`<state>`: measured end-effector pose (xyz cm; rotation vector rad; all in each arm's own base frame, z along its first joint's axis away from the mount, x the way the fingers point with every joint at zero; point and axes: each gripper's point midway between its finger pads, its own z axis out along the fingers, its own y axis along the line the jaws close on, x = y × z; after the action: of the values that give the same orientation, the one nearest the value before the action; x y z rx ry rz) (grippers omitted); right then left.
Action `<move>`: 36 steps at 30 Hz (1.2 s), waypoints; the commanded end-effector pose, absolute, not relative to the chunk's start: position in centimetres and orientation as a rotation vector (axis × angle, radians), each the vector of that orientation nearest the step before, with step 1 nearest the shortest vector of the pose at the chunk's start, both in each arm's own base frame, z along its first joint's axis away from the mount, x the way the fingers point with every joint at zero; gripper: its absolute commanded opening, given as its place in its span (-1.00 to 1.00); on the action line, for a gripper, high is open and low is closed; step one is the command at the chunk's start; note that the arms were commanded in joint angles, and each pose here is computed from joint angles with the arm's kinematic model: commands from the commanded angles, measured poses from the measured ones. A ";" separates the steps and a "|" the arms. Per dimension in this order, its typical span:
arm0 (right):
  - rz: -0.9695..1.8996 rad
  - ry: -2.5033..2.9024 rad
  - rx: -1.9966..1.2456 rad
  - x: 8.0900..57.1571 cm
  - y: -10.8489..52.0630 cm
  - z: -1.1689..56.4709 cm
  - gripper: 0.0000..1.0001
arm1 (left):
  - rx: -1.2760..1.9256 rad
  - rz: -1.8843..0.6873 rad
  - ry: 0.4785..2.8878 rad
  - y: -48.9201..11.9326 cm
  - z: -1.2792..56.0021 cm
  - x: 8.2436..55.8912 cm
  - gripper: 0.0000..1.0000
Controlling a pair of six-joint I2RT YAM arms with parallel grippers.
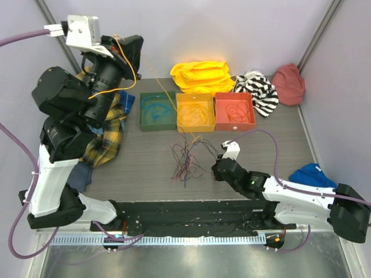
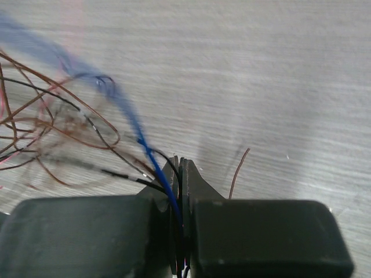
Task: Untangle the cables
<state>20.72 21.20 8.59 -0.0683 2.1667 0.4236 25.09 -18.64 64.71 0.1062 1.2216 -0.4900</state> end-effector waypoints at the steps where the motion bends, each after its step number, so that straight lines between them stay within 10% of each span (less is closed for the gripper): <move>1: 0.370 2.199 0.002 20.5 19.9 7.0 -0.98 | 0.052 -0.494 1.081 -15.5 69.6 23.1 -1.00; 4: 0.350 2.223 0.003 20.2 19.6 6.3 -0.95 | 0.068 -0.513 1.087 -16.3 69.3 23.3 -1.00; 8: 0.364 2.206 0.017 20.2 19.3 6.8 -0.23 | 0.078 -0.512 1.116 -16.9 67.9 23.7 -1.00; 14: 0.450 2.104 0.014 20.5 19.6 11.7 0.25 | 0.092 -0.505 1.131 -17.3 67.2 24.0 -1.00; 27: 0.817 1.798 -0.145 20.0 24.0 28.6 0.40 | 0.180 -0.539 1.242 -21.8 62.8 26.0 -1.00; 36: 0.745 1.720 -0.367 23.5 30.7 30.2 0.49 | 0.233 -0.662 1.305 -25.4 60.8 26.1 -1.00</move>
<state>22.17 27.94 28.12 -0.2599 1.8150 0.7586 27.21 -24.77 59.82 0.2297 1.3267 -0.5641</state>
